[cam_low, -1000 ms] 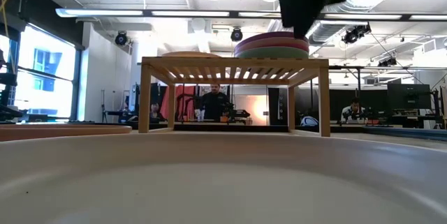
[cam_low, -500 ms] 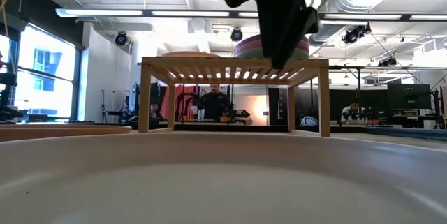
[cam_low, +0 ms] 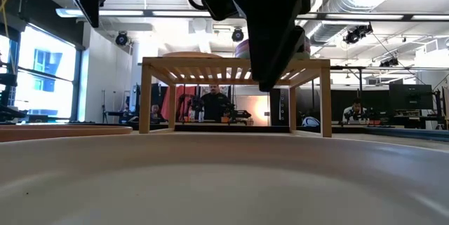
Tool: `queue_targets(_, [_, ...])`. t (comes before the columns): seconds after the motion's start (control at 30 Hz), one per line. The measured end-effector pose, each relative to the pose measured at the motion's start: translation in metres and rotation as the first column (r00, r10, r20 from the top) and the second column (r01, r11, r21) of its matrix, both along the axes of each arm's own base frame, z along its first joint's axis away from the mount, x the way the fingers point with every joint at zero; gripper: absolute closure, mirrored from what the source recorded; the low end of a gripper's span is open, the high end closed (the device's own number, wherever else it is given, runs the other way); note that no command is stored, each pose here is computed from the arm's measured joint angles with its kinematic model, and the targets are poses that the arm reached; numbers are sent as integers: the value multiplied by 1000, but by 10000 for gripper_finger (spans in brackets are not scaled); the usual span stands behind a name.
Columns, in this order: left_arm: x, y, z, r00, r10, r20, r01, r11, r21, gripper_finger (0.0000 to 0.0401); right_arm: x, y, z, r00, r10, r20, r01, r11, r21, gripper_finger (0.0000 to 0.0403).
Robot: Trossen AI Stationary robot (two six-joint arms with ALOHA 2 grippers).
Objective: Place and stack plates onto a shelf
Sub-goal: Stack the gray plate on top of the white plate on the shelf
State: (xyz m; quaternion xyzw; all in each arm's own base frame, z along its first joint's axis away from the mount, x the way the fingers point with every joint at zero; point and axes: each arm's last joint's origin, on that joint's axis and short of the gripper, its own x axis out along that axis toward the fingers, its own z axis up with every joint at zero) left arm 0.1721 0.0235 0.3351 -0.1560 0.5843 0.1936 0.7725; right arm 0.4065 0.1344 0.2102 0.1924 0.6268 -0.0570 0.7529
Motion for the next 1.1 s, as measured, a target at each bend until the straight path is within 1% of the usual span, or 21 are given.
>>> queue_targets(0.2, [4, -5, -9, 999, 31, 30, -31, 999, -14, 337, 0, 2, 0, 998, 57, 11, -57, 998, 1, 288])
queue_targets(0.37, [7, -10, -8, 997, 47, 61, -45, 999, -26, 337, 0, 6, 1, 997, 67, 32, -66, 998, -17, 288])
queue_targets(0.53, [7, -15, -8, 997, 56, 59, -54, 998, -37, 337, 8, 10, -10, 995, 80, 61, -79, 997, -18, 288])
queue_targets(0.77, [7, -22, -8, 998, 22, 59, -20, 999, -37, 337, 12, 13, -24, 994, 93, 52, -92, 995, -26, 288])
queue_targets(0.97, [7, -22, -8, 998, 21, 58, -19, 999, -36, 337, 15, 14, -32, 992, 111, 54, -110, 994, -16, 288])
queue_targets(1.1, [7, -21, -8, 998, 21, 57, -19, 999, -32, 337, 17, 15, -42, 991, 131, 32, -130, 991, -18, 288])
